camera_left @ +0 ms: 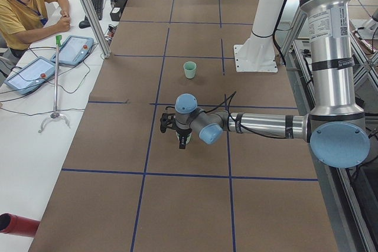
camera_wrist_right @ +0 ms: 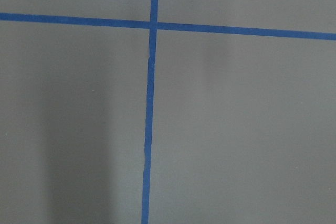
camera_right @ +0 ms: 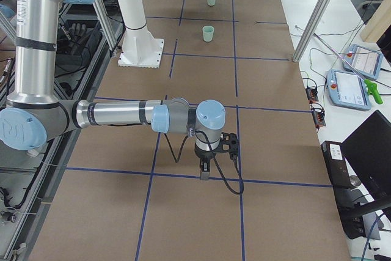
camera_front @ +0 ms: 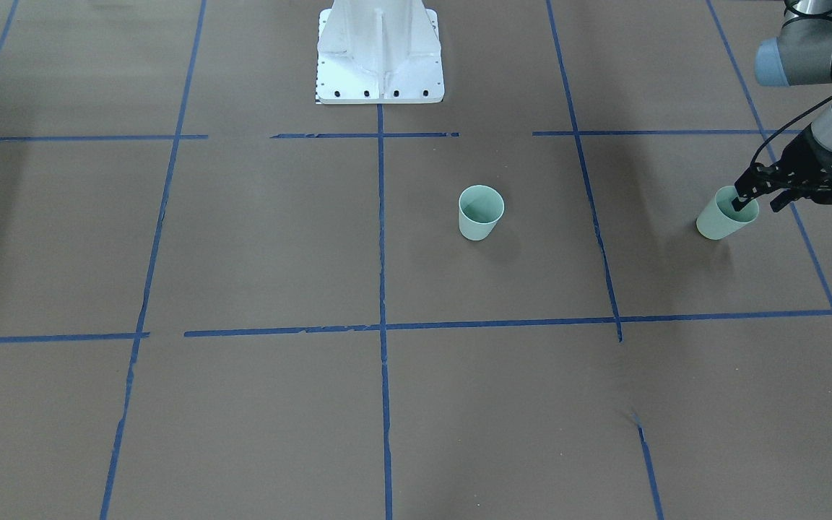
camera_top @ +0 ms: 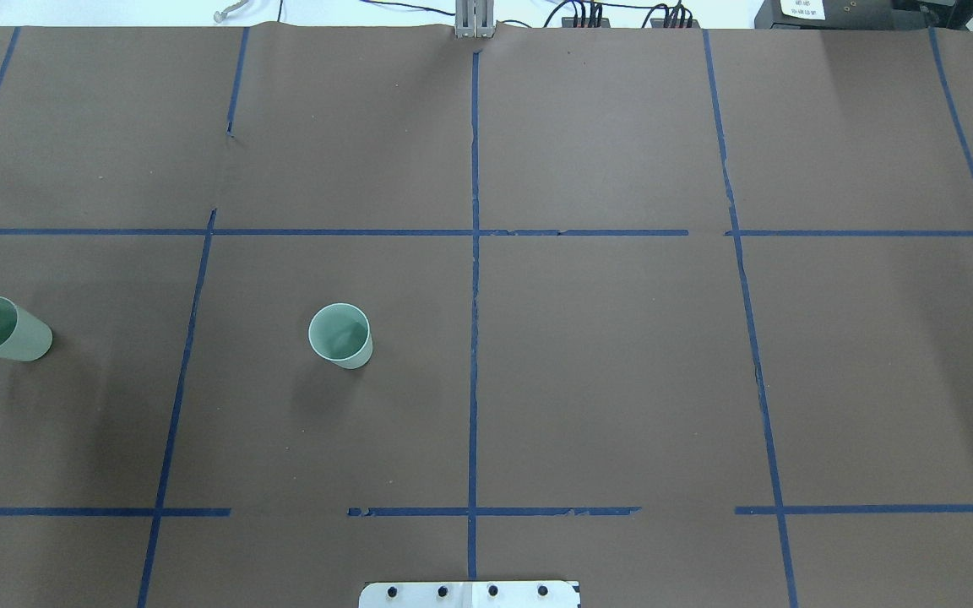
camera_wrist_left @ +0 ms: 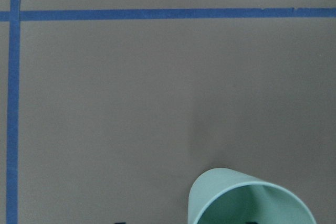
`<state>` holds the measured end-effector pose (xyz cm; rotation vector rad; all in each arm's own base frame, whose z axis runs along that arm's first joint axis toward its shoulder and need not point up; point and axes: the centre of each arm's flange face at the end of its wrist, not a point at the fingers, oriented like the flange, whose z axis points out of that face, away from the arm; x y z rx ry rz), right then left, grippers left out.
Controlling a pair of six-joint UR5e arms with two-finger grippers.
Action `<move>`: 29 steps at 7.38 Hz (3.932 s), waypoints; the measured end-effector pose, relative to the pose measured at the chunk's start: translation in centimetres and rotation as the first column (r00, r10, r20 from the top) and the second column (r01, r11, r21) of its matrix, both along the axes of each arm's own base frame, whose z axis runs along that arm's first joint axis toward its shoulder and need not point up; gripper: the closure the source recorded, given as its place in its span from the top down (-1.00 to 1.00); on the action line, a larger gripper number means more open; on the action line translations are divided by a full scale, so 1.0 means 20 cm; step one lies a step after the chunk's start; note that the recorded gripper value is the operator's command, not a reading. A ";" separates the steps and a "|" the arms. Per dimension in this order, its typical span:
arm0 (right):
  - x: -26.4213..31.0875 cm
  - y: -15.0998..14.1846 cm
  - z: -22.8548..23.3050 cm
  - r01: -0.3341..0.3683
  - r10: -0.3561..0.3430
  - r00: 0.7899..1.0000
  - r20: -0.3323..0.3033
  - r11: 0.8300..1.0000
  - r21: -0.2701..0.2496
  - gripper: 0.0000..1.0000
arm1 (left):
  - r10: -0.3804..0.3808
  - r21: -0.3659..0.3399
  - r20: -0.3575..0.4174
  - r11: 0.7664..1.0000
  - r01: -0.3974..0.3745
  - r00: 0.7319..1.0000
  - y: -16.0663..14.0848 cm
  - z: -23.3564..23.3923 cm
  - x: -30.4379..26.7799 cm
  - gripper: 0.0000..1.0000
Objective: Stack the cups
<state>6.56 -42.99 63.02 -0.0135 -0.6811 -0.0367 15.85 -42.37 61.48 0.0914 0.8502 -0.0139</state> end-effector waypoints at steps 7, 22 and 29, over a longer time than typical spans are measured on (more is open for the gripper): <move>0.00 0.00 0.00 0.001 -0.001 1.000 0.000 1.000 0.000 1.00 | -0.072 -0.022 -0.057 0.997 0.071 0.996 -0.09 -0.72 0.05 -1.00; 0.00 0.00 0.00 0.000 0.000 1.000 0.000 1.000 0.000 1.00 | -0.205 -0.344 -0.051 0.922 0.176 0.977 -0.01 -1.90 1.22 1.00; 0.00 0.00 0.00 0.000 0.000 1.000 0.000 1.000 0.000 1.00 | 0.153 0.093 0.108 0.982 -0.163 0.982 -0.25 -0.80 -0.21 1.00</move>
